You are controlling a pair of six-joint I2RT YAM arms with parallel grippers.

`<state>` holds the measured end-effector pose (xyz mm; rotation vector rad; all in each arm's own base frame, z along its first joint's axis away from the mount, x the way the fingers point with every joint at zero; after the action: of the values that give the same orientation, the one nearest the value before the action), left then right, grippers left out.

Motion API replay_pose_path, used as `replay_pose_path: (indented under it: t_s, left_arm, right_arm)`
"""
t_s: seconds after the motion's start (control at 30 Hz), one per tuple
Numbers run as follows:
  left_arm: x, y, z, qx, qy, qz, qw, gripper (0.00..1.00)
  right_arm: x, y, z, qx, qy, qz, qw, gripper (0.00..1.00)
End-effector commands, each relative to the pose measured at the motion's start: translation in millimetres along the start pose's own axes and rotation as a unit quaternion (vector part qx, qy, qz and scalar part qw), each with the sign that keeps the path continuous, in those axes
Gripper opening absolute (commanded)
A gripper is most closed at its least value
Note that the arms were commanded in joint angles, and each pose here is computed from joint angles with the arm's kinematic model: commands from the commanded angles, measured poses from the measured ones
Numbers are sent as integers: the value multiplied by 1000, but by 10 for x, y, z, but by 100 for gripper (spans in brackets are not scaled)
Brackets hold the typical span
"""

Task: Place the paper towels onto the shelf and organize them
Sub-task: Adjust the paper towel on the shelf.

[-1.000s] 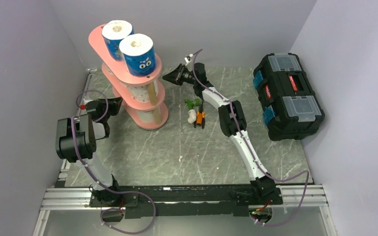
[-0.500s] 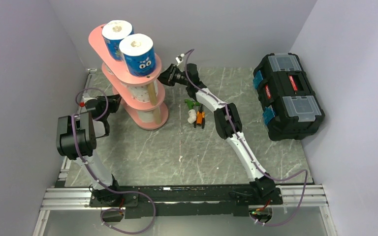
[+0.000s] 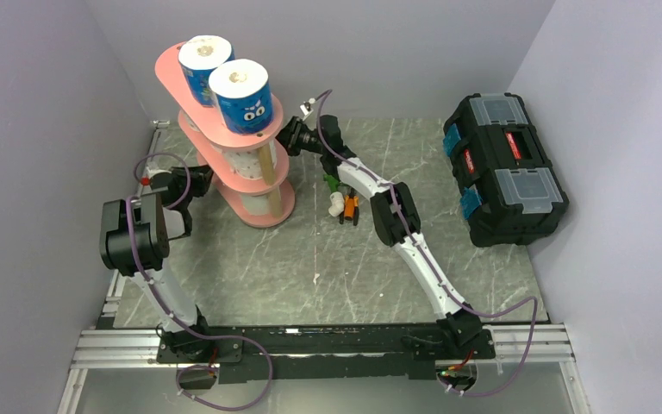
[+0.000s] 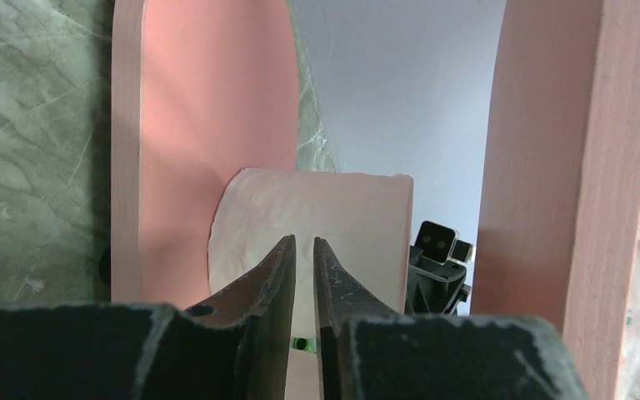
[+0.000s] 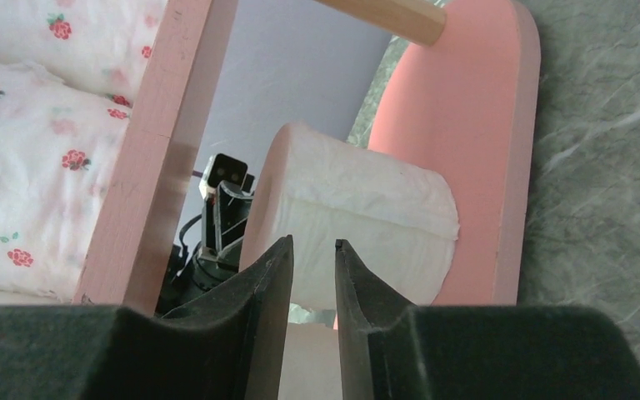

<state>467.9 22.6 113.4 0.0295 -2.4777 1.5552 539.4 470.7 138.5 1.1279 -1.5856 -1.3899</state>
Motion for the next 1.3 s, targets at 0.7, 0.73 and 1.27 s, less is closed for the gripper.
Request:
replay_pose_path:
  t_s: [0.7, 0.73, 1.27]
  left_arm:
    - [-124, -261, 110, -40, 35, 51, 997, 20]
    - [-122, -258, 113, -40, 35, 51, 997, 20]
    - [-69, -284, 159, -42, 43, 57, 997, 19]
  right_arm:
    - [-80, 93, 303, 28, 50, -12, 998, 29]
    - [-78, 104, 313, 29, 53, -14, 998, 29]
    - [-11, 208, 482, 39, 85, -24, 995, 30]
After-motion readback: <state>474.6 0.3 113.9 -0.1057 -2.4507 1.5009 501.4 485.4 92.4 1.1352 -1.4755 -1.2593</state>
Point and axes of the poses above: each gripper's point midway between its finger pads, its own x axis back along the fingers, its own y axis along the line the jaws close on, z = x × y, the point moved 1 cm from there along x, back along the fingers, and after that the axes turned 15 degrees about -x, right-handed, at the moved point
